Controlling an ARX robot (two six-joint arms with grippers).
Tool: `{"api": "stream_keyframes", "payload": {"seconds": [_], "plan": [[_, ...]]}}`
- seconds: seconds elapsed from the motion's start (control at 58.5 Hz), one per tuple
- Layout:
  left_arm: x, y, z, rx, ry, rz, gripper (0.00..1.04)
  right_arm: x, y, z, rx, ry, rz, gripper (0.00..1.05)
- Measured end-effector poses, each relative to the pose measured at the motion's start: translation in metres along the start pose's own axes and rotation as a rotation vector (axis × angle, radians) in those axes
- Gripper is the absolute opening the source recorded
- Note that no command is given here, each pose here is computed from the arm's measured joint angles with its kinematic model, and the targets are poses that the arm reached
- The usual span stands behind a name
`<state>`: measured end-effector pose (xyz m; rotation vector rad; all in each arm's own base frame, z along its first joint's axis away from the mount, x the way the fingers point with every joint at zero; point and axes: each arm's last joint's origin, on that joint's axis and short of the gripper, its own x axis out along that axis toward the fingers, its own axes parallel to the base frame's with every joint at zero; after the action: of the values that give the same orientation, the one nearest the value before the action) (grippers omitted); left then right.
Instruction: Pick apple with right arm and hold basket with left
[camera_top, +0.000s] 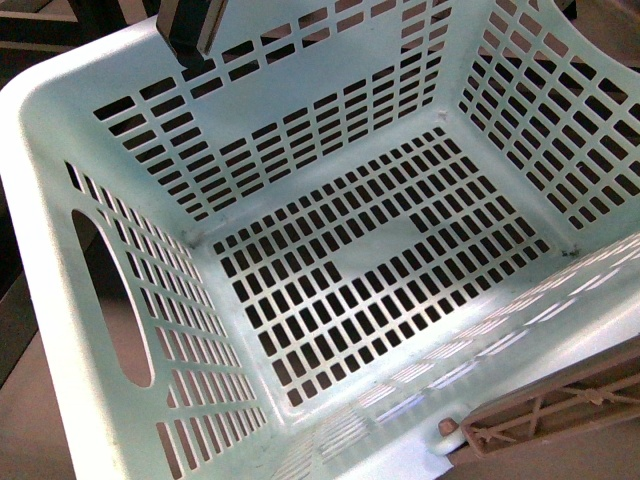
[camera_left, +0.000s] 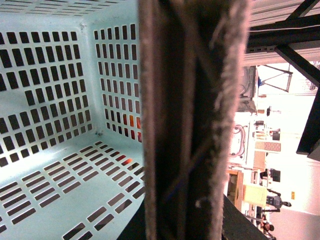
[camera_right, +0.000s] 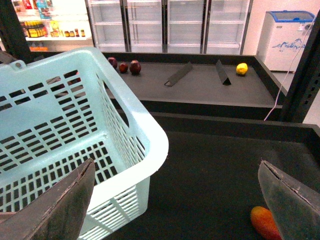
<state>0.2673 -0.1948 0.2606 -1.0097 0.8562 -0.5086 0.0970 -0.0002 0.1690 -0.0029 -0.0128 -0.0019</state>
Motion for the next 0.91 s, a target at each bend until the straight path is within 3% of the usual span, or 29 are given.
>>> {"api": "stream_keyframes", "payload": {"seconds": [0.393,0.428,0.496,0.547,0.718,0.906], "plan": [[0.0,0.0,0.0,0.003,-0.007,0.002,0.06,0.0,0.0,0.0,0.001,0.004,0.001,0.96],[0.0,0.0,0.0,0.003,-0.006,0.001,0.06,0.0,0.0,0.0,0.062,0.124,0.017,0.96],[0.0,0.0,0.0,0.003,-0.007,0.002,0.06,0.004,-0.003,-0.002,0.235,0.492,-0.053,0.96],[0.0,-0.001,0.0,0.007,-0.004,-0.002,0.06,0.006,-0.006,-0.005,0.282,0.565,-0.093,0.96],[0.0,-0.001,0.001,0.006,-0.011,0.001,0.06,0.019,-0.023,-0.006,0.372,0.556,-0.222,0.96],[0.0,-0.001,0.001,0.007,-0.008,-0.001,0.06,0.048,-0.058,-0.027,0.408,0.584,-0.479,0.96]]}}
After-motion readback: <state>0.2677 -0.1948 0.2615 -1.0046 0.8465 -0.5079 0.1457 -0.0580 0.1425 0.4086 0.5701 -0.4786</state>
